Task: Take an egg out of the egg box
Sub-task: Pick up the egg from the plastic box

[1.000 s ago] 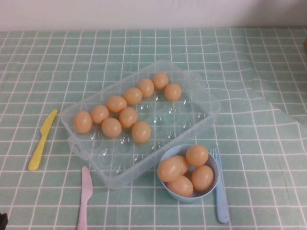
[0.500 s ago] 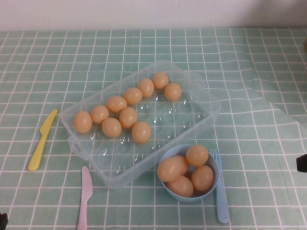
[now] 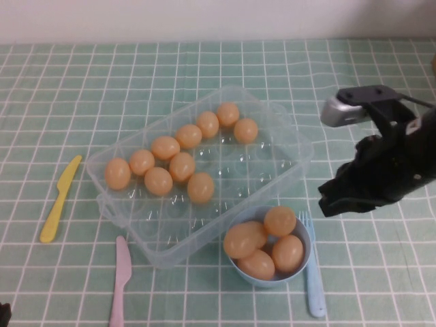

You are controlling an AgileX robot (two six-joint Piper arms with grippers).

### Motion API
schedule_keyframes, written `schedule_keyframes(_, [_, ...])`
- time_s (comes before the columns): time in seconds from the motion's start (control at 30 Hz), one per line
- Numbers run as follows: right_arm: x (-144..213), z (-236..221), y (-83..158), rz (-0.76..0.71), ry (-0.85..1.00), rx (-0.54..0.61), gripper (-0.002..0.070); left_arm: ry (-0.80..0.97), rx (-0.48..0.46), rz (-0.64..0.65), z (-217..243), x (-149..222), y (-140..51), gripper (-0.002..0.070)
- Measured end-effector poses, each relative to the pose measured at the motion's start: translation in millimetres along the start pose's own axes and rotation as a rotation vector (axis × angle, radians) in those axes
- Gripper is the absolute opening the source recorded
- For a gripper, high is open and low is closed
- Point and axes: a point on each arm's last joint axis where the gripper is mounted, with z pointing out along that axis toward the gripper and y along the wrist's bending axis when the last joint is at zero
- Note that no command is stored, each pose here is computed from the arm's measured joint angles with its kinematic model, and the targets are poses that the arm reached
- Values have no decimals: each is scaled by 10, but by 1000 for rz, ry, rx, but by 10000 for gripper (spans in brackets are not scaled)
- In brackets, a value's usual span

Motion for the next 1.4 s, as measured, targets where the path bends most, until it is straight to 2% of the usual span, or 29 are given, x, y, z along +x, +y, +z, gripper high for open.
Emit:
schedule_keyframes(0.3, [-518,223,223,-133,36,-1,-18,0,0,0,0,0,0,-4])
schedule_keyframes(0.47, [-839,313,280,-121,2,12,0,0,0,0,0,0,0,-4])
schedule_keyframes(0.53, [-958,394,251,-83,-1,37,34,0,0,0,0,0,0,-4])
schedule_keyframes(0.63, [-1127,522,191,5,-11,76,132,0,0,0,0,0,0,-4])
schedule_keyframes(0.7, [-1232,612,163,67,-21,86,221,0,0,0,0,0,0,-4])
schedule_keyframes(0.8, [-1370,801,107,172,-33,92,392,0,0,0,0,0,0,-4])
schedule_keyframes(0.9, [-1485,976,56,247,-59,91,491,0,0,0,0,0,0,-4])
schedule_keyframes(1.03, [-1618,1179,-7,304,-108,86,526,0,0,0,0,0,0,-4])
schedule_keyframes(1.4, [-1797,1402,-131,365,-183,136,529,0,0,0,0,0,0,-4])
